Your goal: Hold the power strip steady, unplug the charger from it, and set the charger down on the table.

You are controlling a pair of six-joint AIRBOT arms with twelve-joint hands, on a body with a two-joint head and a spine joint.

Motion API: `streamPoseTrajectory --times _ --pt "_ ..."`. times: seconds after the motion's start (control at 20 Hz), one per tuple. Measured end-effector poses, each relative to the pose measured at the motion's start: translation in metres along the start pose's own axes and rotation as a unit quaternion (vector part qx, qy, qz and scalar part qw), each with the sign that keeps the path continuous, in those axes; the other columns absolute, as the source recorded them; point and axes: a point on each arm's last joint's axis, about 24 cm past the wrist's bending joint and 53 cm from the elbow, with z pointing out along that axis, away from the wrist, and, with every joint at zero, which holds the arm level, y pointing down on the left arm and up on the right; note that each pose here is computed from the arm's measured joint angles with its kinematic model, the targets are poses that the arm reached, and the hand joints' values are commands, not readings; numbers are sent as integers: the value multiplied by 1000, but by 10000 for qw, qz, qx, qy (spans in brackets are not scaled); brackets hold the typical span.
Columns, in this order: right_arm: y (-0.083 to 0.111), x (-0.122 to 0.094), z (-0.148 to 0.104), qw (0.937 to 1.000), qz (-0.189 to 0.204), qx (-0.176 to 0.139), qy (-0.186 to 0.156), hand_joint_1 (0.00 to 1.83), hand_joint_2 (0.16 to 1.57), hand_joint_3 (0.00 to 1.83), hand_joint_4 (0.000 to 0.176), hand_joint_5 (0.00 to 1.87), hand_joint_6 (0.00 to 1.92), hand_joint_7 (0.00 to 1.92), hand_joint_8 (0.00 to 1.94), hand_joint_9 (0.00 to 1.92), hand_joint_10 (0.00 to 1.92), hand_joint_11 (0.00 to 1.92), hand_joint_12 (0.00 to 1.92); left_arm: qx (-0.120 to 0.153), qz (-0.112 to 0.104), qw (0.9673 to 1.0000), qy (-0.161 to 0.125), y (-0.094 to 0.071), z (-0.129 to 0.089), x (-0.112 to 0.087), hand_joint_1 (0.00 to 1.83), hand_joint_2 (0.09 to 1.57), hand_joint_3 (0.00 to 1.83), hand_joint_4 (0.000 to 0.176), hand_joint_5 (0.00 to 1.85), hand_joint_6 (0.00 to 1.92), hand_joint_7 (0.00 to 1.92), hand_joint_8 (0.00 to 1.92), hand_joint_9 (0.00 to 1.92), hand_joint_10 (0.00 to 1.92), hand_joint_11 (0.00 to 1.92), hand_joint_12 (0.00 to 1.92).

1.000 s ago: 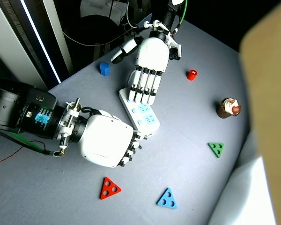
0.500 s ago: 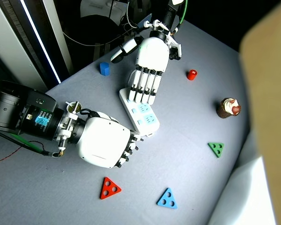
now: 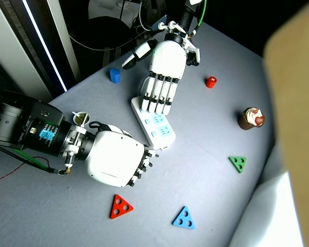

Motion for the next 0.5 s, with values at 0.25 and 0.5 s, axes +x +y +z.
streamPoseTrajectory --times 0.25,0.5 --pt "-3 -2 0 10000 -12 24 -22 1235 1091 0 0 772 428 922 338 1025 15 904 476 5 10 10000 -3 0 0 -1 0 942 1 0 55 1 96 3 88 4 114 10" --pt "-3 -6 0 10000 -10 6 -71 1182 1021 0 0 757 2 816 0 872 4 719 521 2 13 10000 -2 0 0 -1 0 937 0 0 44 1 93 1 89 2 114 9"
